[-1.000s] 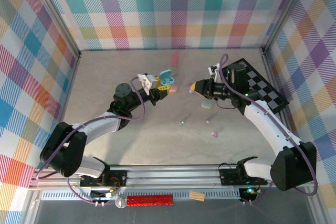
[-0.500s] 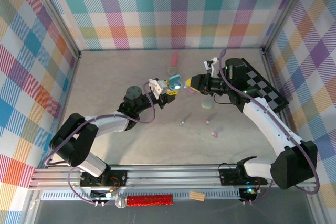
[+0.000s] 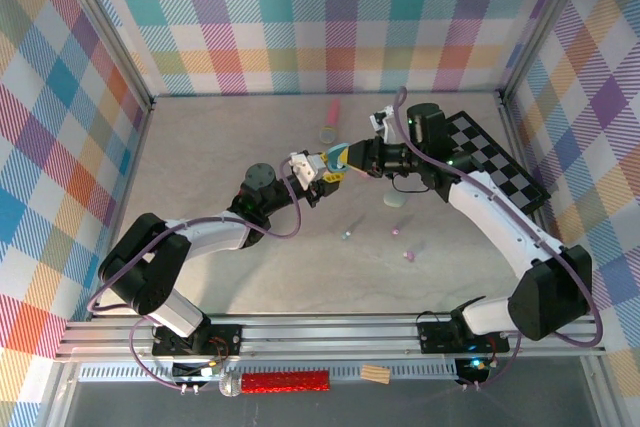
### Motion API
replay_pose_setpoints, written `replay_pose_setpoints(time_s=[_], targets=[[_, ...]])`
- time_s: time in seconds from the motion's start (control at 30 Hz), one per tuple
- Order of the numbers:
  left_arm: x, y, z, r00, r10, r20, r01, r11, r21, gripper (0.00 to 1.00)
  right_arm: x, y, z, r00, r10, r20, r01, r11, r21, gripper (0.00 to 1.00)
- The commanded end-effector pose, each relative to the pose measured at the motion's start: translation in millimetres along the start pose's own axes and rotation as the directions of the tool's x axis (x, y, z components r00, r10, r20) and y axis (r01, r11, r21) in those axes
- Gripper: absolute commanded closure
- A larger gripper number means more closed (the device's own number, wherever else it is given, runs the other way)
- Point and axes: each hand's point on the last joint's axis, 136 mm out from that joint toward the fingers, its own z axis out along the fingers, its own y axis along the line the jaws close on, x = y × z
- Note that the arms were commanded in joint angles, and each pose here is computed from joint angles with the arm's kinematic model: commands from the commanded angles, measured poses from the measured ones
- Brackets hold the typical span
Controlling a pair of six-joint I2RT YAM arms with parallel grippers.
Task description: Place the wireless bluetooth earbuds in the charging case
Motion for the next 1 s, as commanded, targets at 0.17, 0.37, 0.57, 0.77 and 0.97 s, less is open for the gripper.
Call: replay_pose_setpoints(time_s=[0.17, 0.37, 0.57, 0.77, 0.97], targets=[[-30.5, -3.3, 6.8, 0.995, 0.036, 0.091, -0.038, 0.999, 0.016, 0.65, -7.3, 3.9, 5.8, 0.999, -0.052, 0.002, 0.052, 0.999, 0.009, 0.79], [-26.9, -6.9, 7.0, 0.995, 0.049, 0.086, -0.052, 0.998, 0.028, 0.65, -8.2, 3.0, 9.7, 0.998, -0.062, 0.004, 0.062, 0.998, 0.012, 0.8], [-30.8, -6.8, 7.2, 0.995, 0.052, 0.091, -0.054, 0.998, 0.028, 0.65, -6.5, -5.0, 14.1, 0.998, -0.055, -0.005, 0.055, 0.998, 0.038, 0.79], [-32.0, -6.4, 7.3, 0.994, 0.048, 0.093, -0.051, 0.998, 0.027, 0.65, -2.9, -13.9, 19.5, 0.999, -0.049, -0.016, 0.05, 0.997, 0.066, 0.79], [-38.0, -3.6, 7.1, 0.995, 0.025, 0.101, -0.027, 1.0, 0.014, 0.65, 1.2, -20.3, 18.3, 0.999, -0.041, -0.024, 0.043, 0.994, 0.097, 0.69]])
